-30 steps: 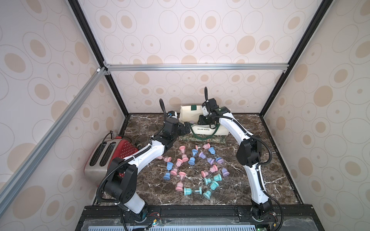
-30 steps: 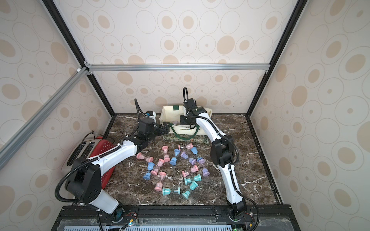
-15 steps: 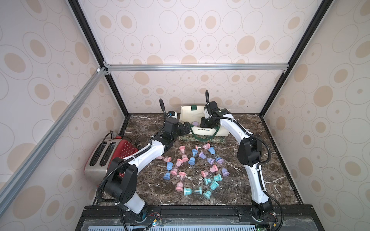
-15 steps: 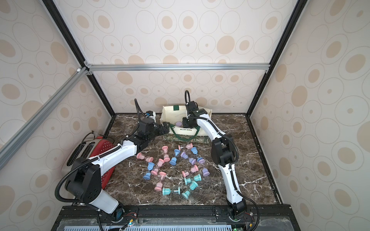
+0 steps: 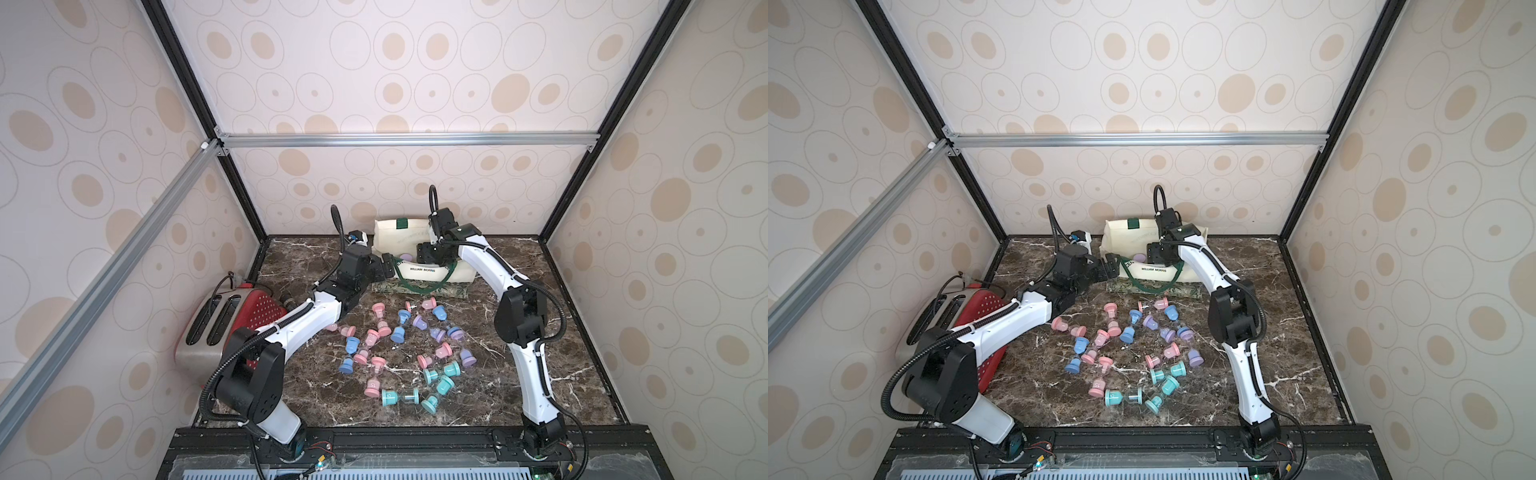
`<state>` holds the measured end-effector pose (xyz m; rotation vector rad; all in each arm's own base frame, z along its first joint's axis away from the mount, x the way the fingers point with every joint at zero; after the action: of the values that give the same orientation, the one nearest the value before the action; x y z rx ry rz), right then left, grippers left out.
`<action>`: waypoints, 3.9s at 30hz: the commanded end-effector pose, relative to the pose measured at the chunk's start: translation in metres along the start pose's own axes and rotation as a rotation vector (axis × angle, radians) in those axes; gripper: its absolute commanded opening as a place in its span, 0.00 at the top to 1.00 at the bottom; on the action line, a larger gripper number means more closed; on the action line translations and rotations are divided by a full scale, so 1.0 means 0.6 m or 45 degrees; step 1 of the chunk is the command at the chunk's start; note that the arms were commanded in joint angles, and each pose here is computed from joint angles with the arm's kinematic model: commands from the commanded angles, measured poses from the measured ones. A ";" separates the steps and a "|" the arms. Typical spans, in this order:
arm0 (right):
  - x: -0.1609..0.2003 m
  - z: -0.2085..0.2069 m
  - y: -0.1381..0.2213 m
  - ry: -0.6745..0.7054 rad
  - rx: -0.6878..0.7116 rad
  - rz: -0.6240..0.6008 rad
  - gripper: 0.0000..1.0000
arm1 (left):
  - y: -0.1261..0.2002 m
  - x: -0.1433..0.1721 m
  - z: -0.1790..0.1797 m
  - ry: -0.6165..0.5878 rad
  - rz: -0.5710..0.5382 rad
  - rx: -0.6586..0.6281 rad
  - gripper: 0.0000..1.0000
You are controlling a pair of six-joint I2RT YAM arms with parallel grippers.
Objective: Put the hourglass into the canvas bag
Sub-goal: Place the hourglass in the canvas bag, then pick up the hourglass from the center of the board.
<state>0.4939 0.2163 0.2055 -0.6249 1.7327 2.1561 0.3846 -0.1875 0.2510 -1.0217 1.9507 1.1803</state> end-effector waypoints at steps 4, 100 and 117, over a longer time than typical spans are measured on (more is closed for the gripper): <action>-0.025 0.007 0.100 0.004 -0.048 -0.103 0.12 | 0.031 -0.045 -0.024 0.013 -0.072 0.049 0.03; 0.389 0.040 0.022 0.469 -0.002 0.449 0.27 | 0.162 0.164 -0.027 0.044 0.208 0.183 0.03; 0.417 0.034 0.007 0.498 0.003 0.489 0.39 | 0.167 0.158 -0.026 0.044 0.191 0.172 0.03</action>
<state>0.2788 0.2281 0.0957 -0.8176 2.1602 2.3999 0.2498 -0.1990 0.2149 -0.8122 2.1418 1.1159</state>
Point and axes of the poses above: each gripper's point midway between its finger pads, its own y axis back along the fingers, its own z axis along the line the jaws close on, x = y × z, the point moved 7 cm from there along y, back along the fingers, and after that the axes turned 1 degree about -y, right-handed, at the moved point
